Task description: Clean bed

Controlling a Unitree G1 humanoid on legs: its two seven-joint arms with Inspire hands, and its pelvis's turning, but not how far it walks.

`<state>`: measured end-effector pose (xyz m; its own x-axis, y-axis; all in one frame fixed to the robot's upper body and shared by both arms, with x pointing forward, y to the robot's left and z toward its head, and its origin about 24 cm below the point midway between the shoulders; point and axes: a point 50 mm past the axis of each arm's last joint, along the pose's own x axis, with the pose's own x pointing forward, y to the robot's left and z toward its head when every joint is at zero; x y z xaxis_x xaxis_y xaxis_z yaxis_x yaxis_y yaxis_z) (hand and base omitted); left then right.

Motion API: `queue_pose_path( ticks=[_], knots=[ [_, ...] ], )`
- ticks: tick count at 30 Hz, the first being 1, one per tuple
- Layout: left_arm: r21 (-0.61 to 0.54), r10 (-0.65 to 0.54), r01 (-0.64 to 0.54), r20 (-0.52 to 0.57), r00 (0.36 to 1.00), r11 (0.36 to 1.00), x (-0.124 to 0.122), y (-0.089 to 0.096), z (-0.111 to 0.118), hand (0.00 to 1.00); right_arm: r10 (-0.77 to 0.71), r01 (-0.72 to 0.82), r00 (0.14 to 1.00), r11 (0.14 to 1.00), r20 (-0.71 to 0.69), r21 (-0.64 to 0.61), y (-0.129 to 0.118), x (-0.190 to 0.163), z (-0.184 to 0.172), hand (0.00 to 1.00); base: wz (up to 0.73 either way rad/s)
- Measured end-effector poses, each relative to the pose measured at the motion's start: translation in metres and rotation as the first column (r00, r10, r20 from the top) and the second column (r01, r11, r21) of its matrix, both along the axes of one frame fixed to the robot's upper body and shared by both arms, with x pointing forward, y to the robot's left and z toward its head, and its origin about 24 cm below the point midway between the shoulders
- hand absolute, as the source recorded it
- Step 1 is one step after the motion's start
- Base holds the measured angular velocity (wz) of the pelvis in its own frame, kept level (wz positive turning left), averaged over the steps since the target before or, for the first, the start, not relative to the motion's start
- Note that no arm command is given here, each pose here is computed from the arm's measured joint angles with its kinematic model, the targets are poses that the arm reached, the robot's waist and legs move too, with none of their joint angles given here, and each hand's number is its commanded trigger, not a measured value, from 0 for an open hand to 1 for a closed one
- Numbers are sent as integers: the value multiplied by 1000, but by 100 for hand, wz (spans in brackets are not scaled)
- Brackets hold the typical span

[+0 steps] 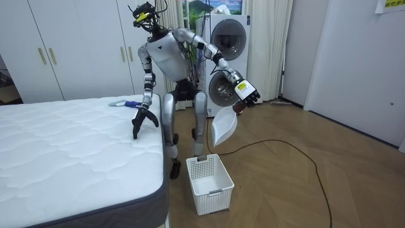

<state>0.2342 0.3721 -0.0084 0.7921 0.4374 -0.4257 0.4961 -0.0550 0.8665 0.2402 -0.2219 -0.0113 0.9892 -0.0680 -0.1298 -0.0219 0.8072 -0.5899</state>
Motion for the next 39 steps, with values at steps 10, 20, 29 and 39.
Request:
queue_pose_path(
  ticks=[10, 20, 29, 39],
  knots=[
    [-42, -86, 90, 87, 992, 995, 6, -14, 3, 100, -45, 45, 999, 999, 25, -4, -10, -4, 1, 0, -4],
    [-623, 245, 62, 394, 886, 779, -34, -97, -26, 100, -169, 171, 985, 981, -28, 88, -17, -47, -15, 0, -60],
    [-874, 481, 270, 454, 750, 405, -29, -152, 1, 100, -199, 202, 979, 948, -38, 246, 15, -55, -23, 0, -101],
    [-914, 492, 307, 402, 772, 264, -27, -178, -1, 100, -116, 113, 993, 947, -7, 302, 42, -35, -21, 0, -152]
  ],
)
